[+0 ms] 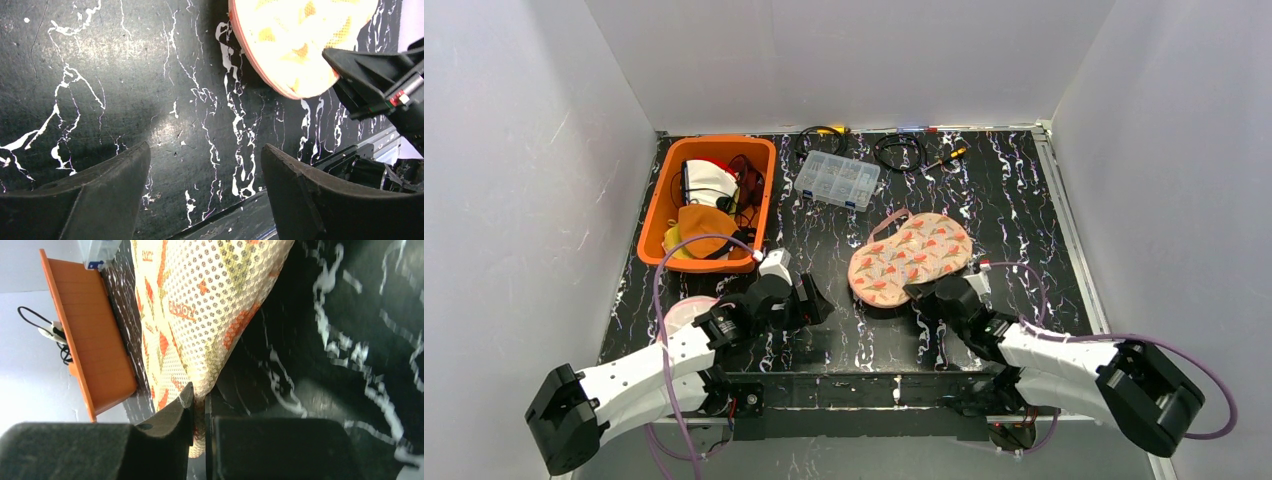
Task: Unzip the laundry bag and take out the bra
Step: Move the laundry bag to the center of the board, then adjust the laundry bag at the center of the board, then unzip the laundry bag at the center of the board.
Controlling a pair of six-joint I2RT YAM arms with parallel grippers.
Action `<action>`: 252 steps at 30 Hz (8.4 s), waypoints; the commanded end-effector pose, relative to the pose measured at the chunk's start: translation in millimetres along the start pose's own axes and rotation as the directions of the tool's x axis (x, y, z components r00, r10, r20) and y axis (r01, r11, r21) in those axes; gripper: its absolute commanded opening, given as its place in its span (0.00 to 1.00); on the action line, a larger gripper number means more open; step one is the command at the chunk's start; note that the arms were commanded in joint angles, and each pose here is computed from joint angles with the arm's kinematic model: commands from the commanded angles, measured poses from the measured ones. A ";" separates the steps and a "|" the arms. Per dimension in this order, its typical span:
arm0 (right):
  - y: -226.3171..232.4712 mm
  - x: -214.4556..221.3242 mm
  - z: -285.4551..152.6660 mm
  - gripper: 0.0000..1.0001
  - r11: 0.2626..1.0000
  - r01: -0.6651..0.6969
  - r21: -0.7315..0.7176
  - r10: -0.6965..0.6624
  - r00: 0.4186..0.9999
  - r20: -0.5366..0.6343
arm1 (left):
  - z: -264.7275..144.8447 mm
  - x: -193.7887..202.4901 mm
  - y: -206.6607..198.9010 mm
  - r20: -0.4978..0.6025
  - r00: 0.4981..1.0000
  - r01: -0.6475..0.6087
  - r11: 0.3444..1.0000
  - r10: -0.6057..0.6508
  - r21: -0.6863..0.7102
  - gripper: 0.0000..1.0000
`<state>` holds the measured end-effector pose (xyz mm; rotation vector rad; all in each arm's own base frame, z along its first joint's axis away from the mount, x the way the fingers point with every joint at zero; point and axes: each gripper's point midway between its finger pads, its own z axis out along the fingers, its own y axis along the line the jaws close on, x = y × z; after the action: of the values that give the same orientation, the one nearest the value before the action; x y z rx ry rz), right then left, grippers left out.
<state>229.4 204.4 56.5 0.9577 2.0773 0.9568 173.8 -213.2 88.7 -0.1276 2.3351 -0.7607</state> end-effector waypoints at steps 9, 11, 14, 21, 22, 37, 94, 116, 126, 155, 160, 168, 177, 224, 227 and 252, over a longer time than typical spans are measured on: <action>-29.6 47.4 -13.7 0.22 0.990 -0.071 0.118 0.069 0.997 0.026 | 3.3 16.2 17.9 -0.030 0.997 0.066 0.994 -0.069 -0.089 0.76; -22.5 50.0 -13.0 0.48 0.994 -0.032 0.104 0.030 0.999 0.013 | 2.4 17.9 18.4 -0.032 0.997 0.067 0.994 -0.070 -0.084 0.76; 1.4 54.7 -16.5 0.80 0.986 0.134 0.100 -0.133 0.991 -0.022 | -0.3 19.6 17.5 -0.039 0.997 0.056 0.996 -0.059 -0.075 0.77; 69.2 42.7 -52.6 0.99 0.782 0.623 -0.016 -0.623 0.779 -0.075 | -4.1 22.3 11.8 -0.087 0.996 0.021 0.997 -0.028 -0.074 0.81; 77.8 35.8 -58.6 0.99 0.734 0.678 -0.040 -0.679 0.732 -0.053 | -4.5 23.1 10.9 -0.092 0.996 0.017 0.997 -0.023 -0.069 0.81; 38.9 -158.2 -2.6 0.99 0.853 0.499 0.151 -0.520 0.835 0.181 | -15.7 31.8 -18.3 -0.155 0.987 -0.034 0.995 0.049 0.096 0.83; 18.6 -67.1 -48.3 0.91 0.822 0.570 0.020 -0.566 0.812 0.139 | -22.2 30.3 -8.9 -0.088 0.991 0.111 0.992 -0.105 0.062 0.77; -10.3 -10.4 -22.4 0.45 0.942 0.258 -0.214 -0.265 0.964 -0.002 | -0.5 45.9 -6.8 -0.069 0.966 0.251 0.967 -0.248 0.045 0.74; 5.7 25.2 -31.7 0.85 0.915 0.344 -0.212 -0.362 0.931 -0.054 | -2.3 44.6 0.5 -0.046 0.961 0.275 0.961 -0.274 0.028 0.73; 6.3 47.2 -8.1 0.47 0.924 0.219 -0.313 -0.311 0.907 -0.284 | -4.9 43.4 11.7 -0.019 0.960 0.279 0.960 -0.279 -0.006 0.77; 18.5 41.5 -16.9 0.26 0.935 0.152 -0.322 -0.245 0.931 -0.271 | -5.2 37.0 8.3 -0.009 0.950 0.310 0.949 -0.311 -0.052 0.94; 47.2 32.2 -37.5 0.01 0.939 0.018 -0.342 -0.120 0.953 -0.279 | 0.9 19.4 -19.2 0.018 0.908 0.419 0.908 -0.419 0.001 0.95; 72.3 35.2 -55.2 0.01 0.923 -0.143 -0.356 0.016 0.941 -0.338 | 9.0 -3.8 -47.1 0.056 0.834 0.543 0.835 -0.548 0.092 0.95; 87.8 54.5 -95.9 0.77 0.877 0.183 -0.444 -0.345 0.884 -0.317 | 47.5 -38.1 -56.3 0.089 0.730 0.666 0.735 -0.678 0.129 0.00; 76.3 48.0 -103.1 0.98 0.853 0.322 -0.410 -0.456 0.842 -0.289 | 38.7 -43.1 -56.6 0.103 0.750 0.643 0.757 -0.653 0.115 0.00; 119.8 41.5 -126.7 0.98 0.577 0.590 -0.564 -0.732 0.680 -0.037 | -32.2 -100.8 -30.3 0.178 0.965 0.263 0.732 -0.194 -0.628 0.00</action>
<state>145.0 232.1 161.5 -0.1558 2.1452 1.1123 234.6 -226.7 174.3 -0.6944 2.4405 -0.1917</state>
